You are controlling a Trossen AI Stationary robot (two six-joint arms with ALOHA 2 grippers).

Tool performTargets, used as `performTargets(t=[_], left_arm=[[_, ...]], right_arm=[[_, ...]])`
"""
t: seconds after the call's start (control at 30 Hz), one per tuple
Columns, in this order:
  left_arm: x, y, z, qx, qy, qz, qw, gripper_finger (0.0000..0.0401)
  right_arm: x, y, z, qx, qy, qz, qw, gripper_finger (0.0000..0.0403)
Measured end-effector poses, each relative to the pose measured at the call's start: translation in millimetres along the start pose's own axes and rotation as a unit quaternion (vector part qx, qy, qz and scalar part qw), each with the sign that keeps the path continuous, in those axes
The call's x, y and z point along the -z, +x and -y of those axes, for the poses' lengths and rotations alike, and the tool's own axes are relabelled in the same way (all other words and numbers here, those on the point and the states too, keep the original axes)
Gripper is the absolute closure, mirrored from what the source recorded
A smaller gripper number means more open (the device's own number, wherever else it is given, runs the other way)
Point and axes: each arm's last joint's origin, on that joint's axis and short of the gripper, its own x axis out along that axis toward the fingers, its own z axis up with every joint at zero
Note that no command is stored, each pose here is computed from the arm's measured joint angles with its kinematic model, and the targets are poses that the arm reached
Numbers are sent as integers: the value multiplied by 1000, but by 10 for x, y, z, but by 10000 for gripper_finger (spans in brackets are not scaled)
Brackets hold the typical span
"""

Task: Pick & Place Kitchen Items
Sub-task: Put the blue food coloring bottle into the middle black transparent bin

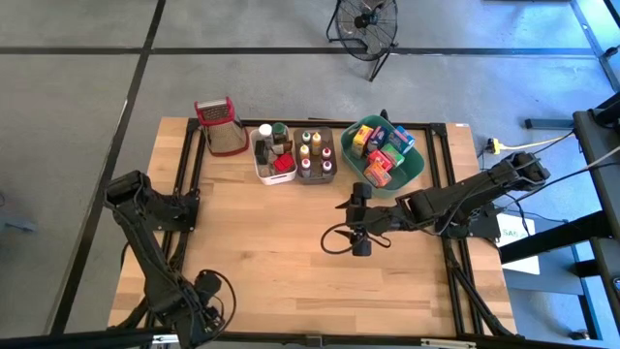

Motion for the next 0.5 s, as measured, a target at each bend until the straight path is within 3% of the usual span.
performTargets(t=[0.5], left_arm=[[39, 41, -1, 3, -11, 17, 1000, 148]], right_arm=[[-1, 0, 0, 0, 2, 0, 1000, 98]])
